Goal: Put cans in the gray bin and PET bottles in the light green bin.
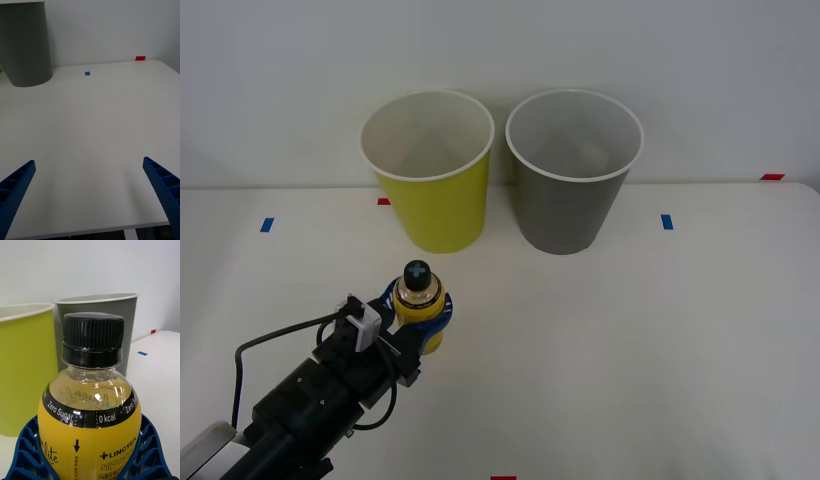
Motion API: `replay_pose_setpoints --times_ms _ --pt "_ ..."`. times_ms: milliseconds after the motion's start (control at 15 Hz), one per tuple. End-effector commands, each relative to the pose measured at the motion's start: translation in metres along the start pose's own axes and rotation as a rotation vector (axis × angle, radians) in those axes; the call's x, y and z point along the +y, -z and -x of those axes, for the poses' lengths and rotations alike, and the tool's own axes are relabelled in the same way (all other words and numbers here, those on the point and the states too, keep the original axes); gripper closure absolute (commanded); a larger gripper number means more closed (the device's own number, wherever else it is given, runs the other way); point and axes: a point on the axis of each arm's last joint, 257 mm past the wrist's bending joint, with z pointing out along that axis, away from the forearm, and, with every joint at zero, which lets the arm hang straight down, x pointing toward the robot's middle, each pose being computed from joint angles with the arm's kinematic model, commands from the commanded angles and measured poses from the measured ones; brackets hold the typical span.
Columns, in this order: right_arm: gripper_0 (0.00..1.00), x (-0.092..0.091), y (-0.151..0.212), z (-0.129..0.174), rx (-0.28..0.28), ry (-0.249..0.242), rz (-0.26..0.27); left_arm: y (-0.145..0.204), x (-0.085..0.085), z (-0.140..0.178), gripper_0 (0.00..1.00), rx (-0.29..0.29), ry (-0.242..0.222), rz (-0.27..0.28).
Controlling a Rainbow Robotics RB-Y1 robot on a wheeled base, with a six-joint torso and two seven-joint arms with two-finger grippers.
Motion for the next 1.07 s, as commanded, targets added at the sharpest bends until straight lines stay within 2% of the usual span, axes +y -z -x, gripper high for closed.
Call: replay_pose_setpoints --times_ms 67,267,467,600,867,933,1000,1067 --pt "0.0 0.0 0.0 0.0 0.0 0.0 0.0 0.002 0.011 0.026 1.0 0.03 0.006 0.069" --pt "0.0 0.0 0.0 0.0 0.0 0.0 0.0 0.002 0.022 0.051 1.0 0.062 0.007 0.129" --pt "0.0 0.0 0.0 0.0 0.0 0.0 0.0 0.005 0.035 0.081 1.0 0.071 0.013 0.182" --pt "0.0 0.0 0.0 0.0 0.0 0.0 0.0 0.009 0.041 0.097 1.0 0.071 0.065 0.198" --pt "0.0 0.0 0.0 0.0 0.0 0.0 0.0 0.012 0.06 0.12 1.0 0.049 0.044 0.21" --pt "0.0 0.0 0.0 0.0 0.0 0.0 0.0 0.015 0.064 0.128 1.0 0.067 0.041 0.219" --pt "0.0 0.0 0.0 0.0 0.0 0.0 0.0 0.02 0.064 0.139 1.0 0.088 0.061 0.219" --pt "0.0 0.0 0.0 0.0 0.0 0.0 0.0 0.024 0.073 0.134 1.0 0.139 0.057 0.233"
